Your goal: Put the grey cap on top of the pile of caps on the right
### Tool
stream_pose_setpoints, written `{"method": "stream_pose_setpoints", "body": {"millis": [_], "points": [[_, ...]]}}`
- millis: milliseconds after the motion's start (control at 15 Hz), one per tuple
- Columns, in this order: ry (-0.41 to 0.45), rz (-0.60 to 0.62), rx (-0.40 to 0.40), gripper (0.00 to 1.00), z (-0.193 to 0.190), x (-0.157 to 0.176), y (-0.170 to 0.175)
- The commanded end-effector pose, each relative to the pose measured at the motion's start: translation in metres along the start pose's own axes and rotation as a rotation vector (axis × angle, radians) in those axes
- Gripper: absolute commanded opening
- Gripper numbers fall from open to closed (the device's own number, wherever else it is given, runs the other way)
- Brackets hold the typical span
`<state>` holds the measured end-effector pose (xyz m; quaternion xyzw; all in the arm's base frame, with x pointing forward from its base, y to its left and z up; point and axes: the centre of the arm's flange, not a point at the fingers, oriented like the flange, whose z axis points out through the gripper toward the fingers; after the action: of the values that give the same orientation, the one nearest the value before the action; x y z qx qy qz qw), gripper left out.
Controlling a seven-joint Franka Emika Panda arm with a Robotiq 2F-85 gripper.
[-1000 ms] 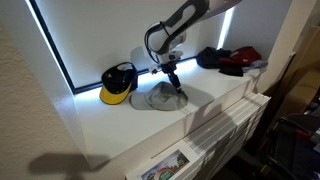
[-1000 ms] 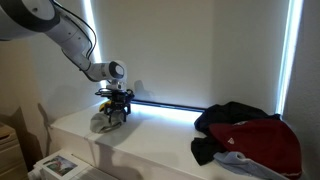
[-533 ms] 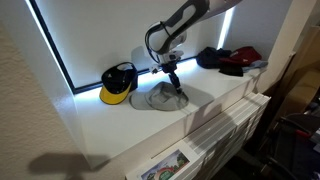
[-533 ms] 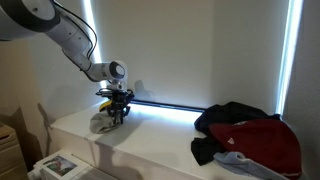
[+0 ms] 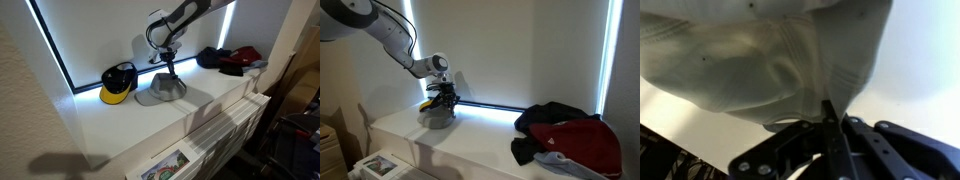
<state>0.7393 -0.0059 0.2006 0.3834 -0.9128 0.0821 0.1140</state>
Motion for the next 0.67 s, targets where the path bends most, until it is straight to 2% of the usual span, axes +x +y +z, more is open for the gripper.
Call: {"method": "stream_pose_setpoints", "body": {"millis": [0,333,600], "points": [[-0.011,0.145,0.146,0.01,-0.032,0.032,-0.050],[0.019,0.388,0.313,0.01,-0.063,0.131,-0.160],[0.034,0.597,0.406,0.01,-0.085,0.237,-0.239]]}}
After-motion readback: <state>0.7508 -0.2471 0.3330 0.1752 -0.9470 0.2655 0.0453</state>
